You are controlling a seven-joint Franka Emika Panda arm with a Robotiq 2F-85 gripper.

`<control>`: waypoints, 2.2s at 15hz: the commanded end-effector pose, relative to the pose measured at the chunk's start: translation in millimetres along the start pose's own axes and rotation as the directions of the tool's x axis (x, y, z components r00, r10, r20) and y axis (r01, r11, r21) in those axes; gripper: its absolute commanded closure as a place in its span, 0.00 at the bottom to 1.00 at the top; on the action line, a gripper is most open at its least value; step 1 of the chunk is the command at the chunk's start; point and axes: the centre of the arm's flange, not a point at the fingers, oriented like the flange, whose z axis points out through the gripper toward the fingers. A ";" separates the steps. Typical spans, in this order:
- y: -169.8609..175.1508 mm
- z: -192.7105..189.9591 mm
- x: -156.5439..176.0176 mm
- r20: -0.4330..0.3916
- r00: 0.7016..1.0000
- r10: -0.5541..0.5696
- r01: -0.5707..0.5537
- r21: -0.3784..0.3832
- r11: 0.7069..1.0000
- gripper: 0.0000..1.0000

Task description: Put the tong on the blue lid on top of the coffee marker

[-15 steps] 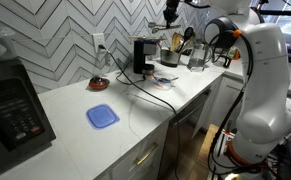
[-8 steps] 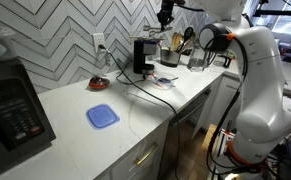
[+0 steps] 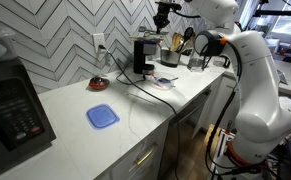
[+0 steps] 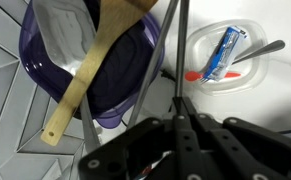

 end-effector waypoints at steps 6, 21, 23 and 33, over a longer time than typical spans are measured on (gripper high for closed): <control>28.4 -0.4 -5.4 0.003 0.997 0.079 -0.075 -0.295 0.953 1.00; 68.2 52.0 -15.8 0.010 0.980 0.200 -0.191 -0.254 0.948 0.74; 67.5 49.9 -15.3 0.009 0.980 0.201 -0.192 -0.255 0.948 0.66; 15.9 -22.3 -0.6 -0.075 0.992 0.100 -0.121 -0.362 0.924 0.00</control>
